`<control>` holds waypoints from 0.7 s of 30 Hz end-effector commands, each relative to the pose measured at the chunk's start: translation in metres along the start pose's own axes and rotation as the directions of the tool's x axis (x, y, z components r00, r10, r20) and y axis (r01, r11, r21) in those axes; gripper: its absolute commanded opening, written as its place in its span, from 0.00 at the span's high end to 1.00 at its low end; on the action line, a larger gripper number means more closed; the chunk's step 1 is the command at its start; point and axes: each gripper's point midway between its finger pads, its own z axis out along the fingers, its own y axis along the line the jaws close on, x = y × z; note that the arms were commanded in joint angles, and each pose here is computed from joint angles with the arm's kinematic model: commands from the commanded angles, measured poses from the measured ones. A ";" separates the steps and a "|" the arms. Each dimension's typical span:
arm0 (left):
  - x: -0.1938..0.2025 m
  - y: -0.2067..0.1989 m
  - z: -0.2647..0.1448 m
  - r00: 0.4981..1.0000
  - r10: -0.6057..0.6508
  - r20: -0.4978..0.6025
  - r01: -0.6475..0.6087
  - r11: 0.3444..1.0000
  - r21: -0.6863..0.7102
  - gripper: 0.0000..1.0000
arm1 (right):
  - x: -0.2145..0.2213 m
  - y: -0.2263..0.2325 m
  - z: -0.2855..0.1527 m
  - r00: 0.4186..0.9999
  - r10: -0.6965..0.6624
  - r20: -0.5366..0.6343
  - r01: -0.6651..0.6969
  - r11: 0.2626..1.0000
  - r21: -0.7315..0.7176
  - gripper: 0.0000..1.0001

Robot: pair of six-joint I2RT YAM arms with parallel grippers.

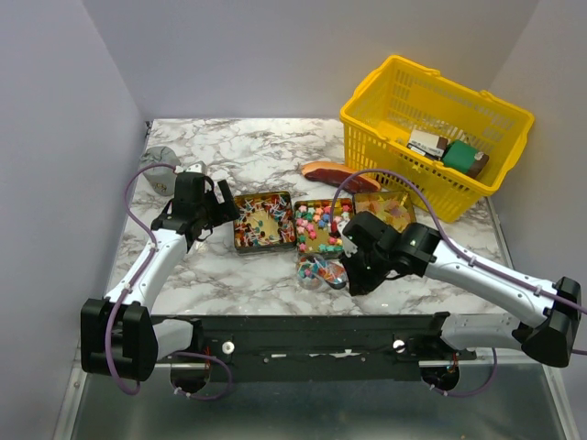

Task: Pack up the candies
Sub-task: Place the fake candies in the packing bottle.

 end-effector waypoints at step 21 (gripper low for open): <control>-0.005 -0.001 0.000 1.000 0.001 0.016 0.000 1.000 -0.006 0.01 | 0.025 0.002 -0.024 0.984 0.086 -0.157 -0.079 0.996 0.050 0.99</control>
